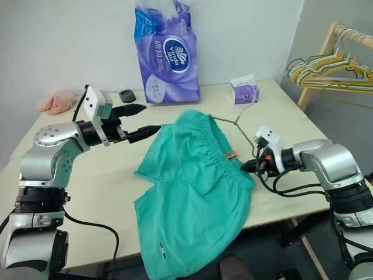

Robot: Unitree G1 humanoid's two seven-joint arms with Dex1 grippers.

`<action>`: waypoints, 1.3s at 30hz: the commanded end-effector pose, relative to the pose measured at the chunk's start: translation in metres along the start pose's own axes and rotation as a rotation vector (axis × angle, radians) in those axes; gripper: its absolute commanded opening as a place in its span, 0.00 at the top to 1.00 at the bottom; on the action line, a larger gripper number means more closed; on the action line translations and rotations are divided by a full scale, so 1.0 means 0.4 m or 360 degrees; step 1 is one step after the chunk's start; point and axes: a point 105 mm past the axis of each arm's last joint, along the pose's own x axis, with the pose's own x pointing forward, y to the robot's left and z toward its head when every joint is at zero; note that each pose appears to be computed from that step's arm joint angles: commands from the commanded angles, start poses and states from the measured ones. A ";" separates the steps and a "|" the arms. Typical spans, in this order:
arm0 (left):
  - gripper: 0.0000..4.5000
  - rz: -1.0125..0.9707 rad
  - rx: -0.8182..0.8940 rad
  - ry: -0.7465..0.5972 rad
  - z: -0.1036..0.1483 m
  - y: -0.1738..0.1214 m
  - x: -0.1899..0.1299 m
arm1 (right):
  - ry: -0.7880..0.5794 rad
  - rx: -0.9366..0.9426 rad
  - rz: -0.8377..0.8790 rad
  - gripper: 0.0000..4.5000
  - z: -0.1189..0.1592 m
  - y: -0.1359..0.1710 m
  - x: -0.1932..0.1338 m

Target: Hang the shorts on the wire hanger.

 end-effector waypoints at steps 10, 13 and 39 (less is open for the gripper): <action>0.01 -0.0602 0.0349 0.0253 -0.025 -0.106 0.041 | 0.0132 -0.0561 -0.0079 1.00 0.016 0.026 0.009; 0.01 -0.0708 0.0357 0.0346 -0.059 -0.128 0.024 | 0.0151 -0.0612 -0.0107 1.00 0.014 0.018 0.004; 1.00 -0.0700 0.0321 0.0399 -0.132 -0.147 0.039 | 0.0029 -0.0839 -0.0052 1.00 0.071 0.060 0.008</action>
